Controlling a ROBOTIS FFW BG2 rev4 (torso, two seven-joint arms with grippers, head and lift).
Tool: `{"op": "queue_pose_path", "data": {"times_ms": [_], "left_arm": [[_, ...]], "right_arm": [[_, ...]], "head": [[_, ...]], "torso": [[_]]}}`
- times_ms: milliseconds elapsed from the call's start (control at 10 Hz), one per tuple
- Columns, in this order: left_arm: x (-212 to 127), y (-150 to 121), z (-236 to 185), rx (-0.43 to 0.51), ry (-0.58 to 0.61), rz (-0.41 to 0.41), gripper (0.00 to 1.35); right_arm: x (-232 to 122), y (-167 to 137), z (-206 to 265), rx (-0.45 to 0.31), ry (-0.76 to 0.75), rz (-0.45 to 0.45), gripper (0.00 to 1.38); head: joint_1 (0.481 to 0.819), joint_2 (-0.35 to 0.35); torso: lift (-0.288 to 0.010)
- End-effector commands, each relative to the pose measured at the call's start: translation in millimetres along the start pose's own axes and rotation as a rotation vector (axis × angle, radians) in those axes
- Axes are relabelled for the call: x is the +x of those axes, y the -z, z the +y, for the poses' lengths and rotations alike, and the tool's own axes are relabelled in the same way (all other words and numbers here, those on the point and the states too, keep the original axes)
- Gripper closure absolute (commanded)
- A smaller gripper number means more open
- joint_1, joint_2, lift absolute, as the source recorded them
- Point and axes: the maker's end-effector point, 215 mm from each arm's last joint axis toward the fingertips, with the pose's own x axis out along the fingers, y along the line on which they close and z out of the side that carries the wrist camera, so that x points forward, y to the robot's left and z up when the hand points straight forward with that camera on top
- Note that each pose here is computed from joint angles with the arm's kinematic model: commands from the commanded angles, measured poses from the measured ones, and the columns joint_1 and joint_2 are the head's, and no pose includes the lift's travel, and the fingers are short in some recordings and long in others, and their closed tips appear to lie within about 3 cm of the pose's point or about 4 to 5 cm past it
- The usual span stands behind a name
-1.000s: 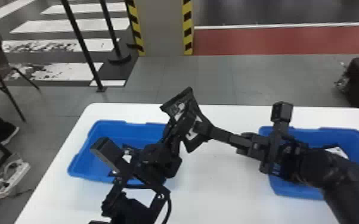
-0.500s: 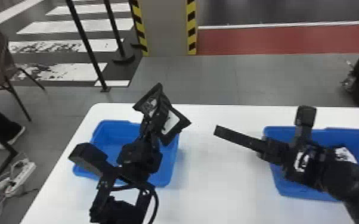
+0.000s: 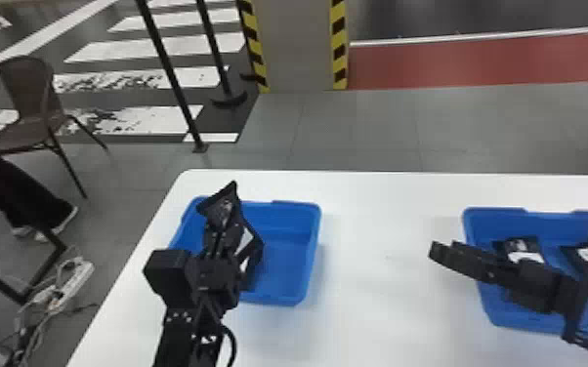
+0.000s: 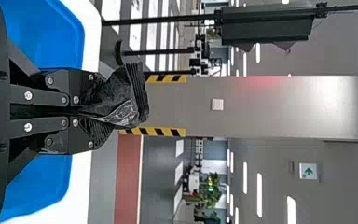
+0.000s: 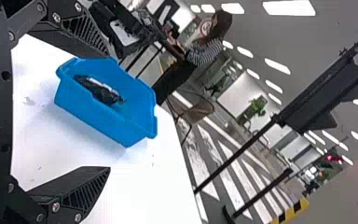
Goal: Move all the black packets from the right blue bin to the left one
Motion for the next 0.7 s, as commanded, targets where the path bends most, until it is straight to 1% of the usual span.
{"op": "queue_pose_path", "data": {"times_ms": [0, 100, 200, 300, 400, 500, 600], "left_arm": [[-0.8, 10.3, 1.6, 0.027, -0.007, 0.032, 0.7], [0.1, -0.1, -1.7, 0.04, 0.002, -0.001, 0.26], [0.5, -11.9, -10.8, 0.037, 0.023, -0.038, 0.0], [0.1, -29.3, -13.3, 0.024, 0.03, -0.094, 0.08], [-3.1, -41.3, -13.1, -0.001, 0.028, -0.136, 0.09], [-5.8, -51.7, -13.8, -0.015, 0.026, -0.172, 0.09], [-7.6, -55.5, -16.4, -0.031, 0.03, -0.185, 0.09]], "right_arm": [[-15.3, -3.2, -9.4, -0.02, 0.055, -0.002, 0.18], [-20.3, -7.5, -18.0, -0.052, 0.099, 0.006, 0.18], [-26.9, -13.3, -29.3, -0.095, 0.166, 0.011, 0.18], [-32.7, -20.6, -39.0, -0.146, 0.235, 0.005, 0.18], [-44.5, -27.0, -49.1, -0.209, 0.333, -0.005, 0.17], [-63.9, -35.0, -58.1, -0.27, 0.436, -0.012, 0.17], [-85.9, -38.6, -64.1, -0.321, 0.543, -0.018, 0.17]], "head": [[0.695, 0.209], [0.695, 0.195], [0.695, 0.178], [0.695, 0.165], [0.695, 0.137], [0.695, 0.112], [0.695, 0.098]], "torso": [[-0.11], [-0.11], [-0.11], [-0.11], [-0.11], [-0.11], [-0.11]]}}
